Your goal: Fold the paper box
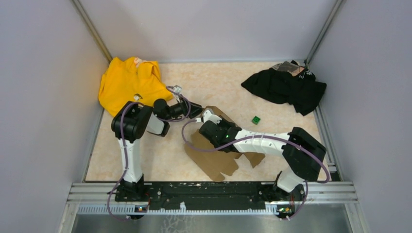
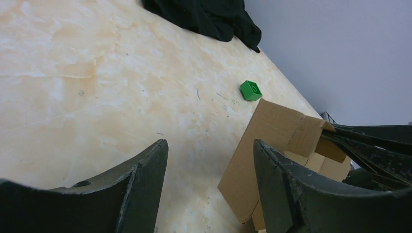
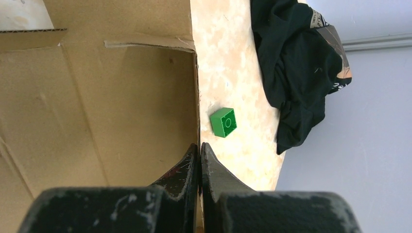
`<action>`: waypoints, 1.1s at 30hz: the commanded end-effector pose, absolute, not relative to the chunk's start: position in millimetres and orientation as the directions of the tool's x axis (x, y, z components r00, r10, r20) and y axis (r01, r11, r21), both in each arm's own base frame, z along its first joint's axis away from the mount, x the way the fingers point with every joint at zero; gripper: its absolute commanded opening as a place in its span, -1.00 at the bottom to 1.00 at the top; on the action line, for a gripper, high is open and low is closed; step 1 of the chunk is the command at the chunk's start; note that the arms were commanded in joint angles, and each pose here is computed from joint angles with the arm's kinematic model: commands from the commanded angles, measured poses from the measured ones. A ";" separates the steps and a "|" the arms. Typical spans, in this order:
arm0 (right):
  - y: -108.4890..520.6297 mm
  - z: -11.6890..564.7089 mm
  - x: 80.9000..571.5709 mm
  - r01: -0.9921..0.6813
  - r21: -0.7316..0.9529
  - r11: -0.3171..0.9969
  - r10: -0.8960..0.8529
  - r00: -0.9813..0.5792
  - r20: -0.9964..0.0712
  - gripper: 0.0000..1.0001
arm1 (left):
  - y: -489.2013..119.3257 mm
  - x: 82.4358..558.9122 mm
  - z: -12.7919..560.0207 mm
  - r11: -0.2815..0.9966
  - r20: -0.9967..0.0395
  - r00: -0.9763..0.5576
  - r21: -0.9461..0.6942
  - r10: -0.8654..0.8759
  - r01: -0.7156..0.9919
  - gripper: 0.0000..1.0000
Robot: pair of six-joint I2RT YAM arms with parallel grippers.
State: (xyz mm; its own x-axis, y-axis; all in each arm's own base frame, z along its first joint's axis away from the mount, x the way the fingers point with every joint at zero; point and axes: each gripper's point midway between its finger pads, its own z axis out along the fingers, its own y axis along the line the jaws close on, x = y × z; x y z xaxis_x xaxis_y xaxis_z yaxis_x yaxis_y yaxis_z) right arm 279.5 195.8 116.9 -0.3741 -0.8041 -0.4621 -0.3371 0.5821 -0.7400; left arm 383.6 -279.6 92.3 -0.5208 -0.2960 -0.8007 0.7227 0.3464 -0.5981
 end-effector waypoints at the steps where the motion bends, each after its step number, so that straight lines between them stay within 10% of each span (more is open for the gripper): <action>1: 207.1 129.4 284.0 -0.288 -0.753 0.592 -0.794 -0.367 -0.484 -1.00 | -285.8 368.4 101.5 0.275 -0.826 -0.477 -0.554 -0.301 0.785 0.42; 33: 218.1 108.2 272.7 -0.272 -0.858 0.435 -0.862 -0.402 -0.309 -1.00 | -297.3 317.9 107.1 0.128 -0.837 -0.472 -0.519 -0.277 0.845 0.38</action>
